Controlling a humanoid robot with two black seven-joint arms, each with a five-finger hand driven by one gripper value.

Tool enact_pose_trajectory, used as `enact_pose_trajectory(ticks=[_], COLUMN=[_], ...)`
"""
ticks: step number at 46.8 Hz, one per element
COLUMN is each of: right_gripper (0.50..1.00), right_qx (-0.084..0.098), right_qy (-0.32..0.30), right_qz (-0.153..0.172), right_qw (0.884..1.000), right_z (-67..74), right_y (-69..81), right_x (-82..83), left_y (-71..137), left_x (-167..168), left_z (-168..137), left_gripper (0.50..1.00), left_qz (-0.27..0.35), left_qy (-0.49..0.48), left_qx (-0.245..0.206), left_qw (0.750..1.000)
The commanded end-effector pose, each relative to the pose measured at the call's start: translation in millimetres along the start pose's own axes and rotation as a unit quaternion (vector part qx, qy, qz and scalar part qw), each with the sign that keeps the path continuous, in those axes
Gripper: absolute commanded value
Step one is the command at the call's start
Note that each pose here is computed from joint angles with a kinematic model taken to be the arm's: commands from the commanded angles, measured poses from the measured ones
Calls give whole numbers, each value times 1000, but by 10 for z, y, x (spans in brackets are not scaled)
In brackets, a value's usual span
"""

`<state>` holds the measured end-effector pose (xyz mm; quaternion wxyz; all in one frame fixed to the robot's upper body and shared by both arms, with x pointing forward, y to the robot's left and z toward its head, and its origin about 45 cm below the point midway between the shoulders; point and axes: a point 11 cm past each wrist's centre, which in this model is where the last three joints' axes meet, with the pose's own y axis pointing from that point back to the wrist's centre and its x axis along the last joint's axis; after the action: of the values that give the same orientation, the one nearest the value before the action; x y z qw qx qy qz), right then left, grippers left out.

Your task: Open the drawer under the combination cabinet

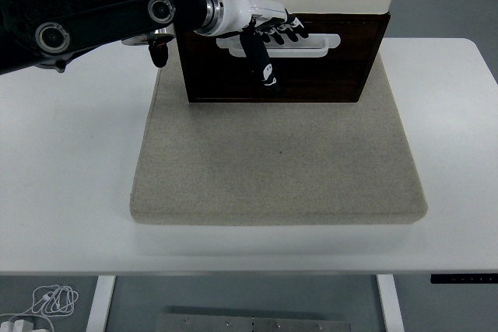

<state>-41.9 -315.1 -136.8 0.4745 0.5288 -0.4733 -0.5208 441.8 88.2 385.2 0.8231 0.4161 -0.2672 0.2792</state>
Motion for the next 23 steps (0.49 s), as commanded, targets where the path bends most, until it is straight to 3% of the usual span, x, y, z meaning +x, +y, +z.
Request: enact_pose_trajectory(ticks=[1,23], right_gripper=[926,926], right_qx=[0,0], right_qy=[0,0], right_qz=[0,0], right_qw=[1000,1000], right_z=[0,0], right_y=[0,0], right_x=[0,0], left_y=[-4,-56], left_x=[-6,-25], left_z=[5,20], left_gripper=[1000,1000], left_qz=[-1,-2], left_qy=[0,-1], left_qx=[0,2], left_qw=[1000,1000])
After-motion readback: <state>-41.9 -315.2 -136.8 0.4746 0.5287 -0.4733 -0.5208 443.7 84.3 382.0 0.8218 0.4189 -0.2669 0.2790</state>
